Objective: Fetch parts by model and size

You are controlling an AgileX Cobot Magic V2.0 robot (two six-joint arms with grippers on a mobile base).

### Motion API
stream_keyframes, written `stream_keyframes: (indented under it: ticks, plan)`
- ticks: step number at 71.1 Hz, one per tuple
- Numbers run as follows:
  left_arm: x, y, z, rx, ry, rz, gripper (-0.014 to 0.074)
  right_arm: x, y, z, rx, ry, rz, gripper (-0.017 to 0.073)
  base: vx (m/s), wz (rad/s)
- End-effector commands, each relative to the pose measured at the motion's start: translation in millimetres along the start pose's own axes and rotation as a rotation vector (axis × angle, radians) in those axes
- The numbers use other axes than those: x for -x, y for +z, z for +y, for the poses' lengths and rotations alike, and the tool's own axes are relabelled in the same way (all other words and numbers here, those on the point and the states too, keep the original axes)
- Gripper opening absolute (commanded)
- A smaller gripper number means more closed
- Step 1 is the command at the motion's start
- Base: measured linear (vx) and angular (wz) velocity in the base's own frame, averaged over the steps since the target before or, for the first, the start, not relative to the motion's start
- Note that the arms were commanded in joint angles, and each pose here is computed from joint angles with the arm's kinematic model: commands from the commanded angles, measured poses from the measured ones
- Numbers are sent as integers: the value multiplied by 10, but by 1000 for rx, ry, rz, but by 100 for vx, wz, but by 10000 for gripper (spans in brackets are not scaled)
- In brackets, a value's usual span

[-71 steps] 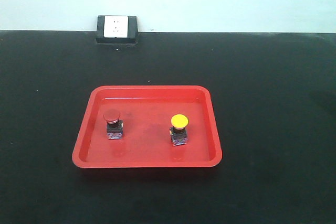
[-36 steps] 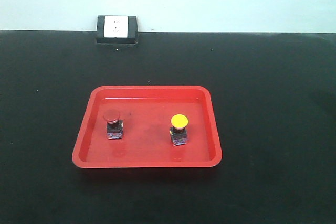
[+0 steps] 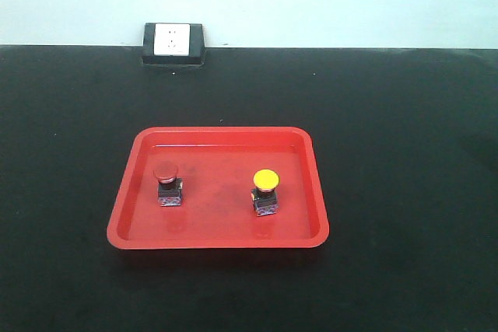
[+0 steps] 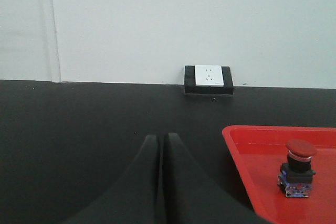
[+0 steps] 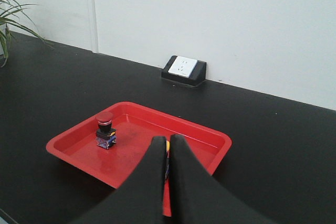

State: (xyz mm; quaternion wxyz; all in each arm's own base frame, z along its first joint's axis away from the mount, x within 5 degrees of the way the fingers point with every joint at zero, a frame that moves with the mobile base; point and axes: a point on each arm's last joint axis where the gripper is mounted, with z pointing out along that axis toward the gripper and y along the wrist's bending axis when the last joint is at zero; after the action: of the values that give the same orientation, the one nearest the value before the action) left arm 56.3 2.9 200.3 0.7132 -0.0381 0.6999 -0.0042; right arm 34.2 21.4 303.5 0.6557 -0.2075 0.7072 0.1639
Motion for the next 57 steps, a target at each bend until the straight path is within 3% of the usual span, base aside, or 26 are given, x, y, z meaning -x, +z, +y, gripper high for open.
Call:
stream_keyframes:
  ticks: [1,7,12,15,37,48,57]
  plan:
    - [60,-12,-9,-12,-10,-77,-6,136,-14,-10,-8,-7,-81,-10,0,0]
    - [60,-12,-9,-12,-10,-77,-6,136,-19,-10,-9,-9,-84,-10,0,0]
    - [60,-12,-9,-12,-10,-77,-6,127,-82,-40,-59,-86,-95,-10,0,0]
    - [60,-12,-9,-12,-10,-77,-6,118,-116,-56,-102,-93,-102,-10,0,0]
    - [60,-12,-9,-12,-10,-77,-6,-400,33,-205,-492,-84,-175,-10,0,0]
    - [60,-12,-9,-12,-10,-77,-6,-671,87,-260,-580,-37,-213,-10,0,0]
    - [60,-12,-9,-12,-10,-77,-6,-870,123,-274,-593,-27,-201,-10,0,0]
